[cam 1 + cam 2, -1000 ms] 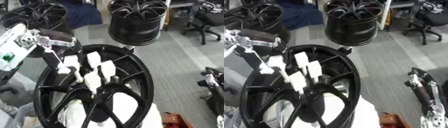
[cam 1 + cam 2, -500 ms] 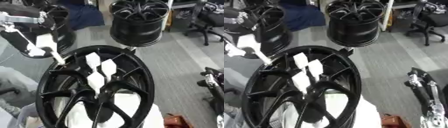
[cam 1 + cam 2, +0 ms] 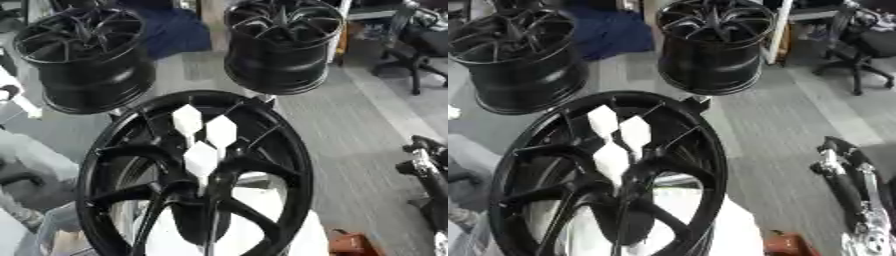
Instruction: Pull the pin out of the wheel hub.
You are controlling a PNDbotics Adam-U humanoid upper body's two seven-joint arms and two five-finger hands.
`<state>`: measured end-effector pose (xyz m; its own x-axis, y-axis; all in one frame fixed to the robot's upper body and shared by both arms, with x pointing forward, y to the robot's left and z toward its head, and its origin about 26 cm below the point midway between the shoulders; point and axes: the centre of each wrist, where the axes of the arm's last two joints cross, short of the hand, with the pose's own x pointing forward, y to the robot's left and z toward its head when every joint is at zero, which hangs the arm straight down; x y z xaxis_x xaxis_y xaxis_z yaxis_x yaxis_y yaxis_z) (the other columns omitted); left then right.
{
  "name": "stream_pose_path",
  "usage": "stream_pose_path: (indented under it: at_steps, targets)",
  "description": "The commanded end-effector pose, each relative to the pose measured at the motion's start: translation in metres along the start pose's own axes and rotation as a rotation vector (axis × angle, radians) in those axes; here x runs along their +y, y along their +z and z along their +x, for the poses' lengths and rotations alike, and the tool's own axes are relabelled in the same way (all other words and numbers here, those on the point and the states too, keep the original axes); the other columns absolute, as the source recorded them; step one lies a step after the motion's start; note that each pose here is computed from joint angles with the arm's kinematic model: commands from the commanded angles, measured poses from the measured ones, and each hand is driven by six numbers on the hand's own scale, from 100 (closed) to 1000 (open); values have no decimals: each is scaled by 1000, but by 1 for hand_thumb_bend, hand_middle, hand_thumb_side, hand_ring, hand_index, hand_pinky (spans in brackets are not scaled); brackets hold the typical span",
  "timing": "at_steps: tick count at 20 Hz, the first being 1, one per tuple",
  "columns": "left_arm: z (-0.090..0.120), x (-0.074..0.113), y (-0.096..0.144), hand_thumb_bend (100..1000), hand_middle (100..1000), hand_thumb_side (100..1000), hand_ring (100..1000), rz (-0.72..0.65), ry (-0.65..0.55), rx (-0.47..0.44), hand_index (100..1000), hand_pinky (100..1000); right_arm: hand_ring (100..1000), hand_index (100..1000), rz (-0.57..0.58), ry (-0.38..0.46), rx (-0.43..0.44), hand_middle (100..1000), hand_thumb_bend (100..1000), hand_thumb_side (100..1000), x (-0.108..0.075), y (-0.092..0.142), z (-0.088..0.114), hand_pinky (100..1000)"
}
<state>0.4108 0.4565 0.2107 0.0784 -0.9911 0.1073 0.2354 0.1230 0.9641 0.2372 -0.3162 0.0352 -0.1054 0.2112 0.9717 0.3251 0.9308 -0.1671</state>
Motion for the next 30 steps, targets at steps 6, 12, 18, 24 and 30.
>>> stream_pose_path:
  at_steps: [6,12,18,24,30]
  targets:
    - [-49,-54,-8,237,900,760,855,219,156,309,951,797,508,783,-5,-5,-20,648,100,547,0,-3,5,606]
    - [-54,-69,-3,100,829,630,800,290,306,303,913,741,508,783,-6,-8,-21,648,100,549,0,-3,5,606]
    - [-28,-73,13,100,766,596,746,361,539,91,876,684,509,783,-11,-12,-24,648,100,551,1,-4,6,606]
    - [9,-92,52,100,705,659,688,470,823,-82,848,646,509,783,-22,-18,-27,648,100,552,1,-5,6,607]
    - [33,-128,85,100,674,691,658,526,1034,-89,837,634,509,783,-28,-23,-30,648,100,553,1,-5,7,607]
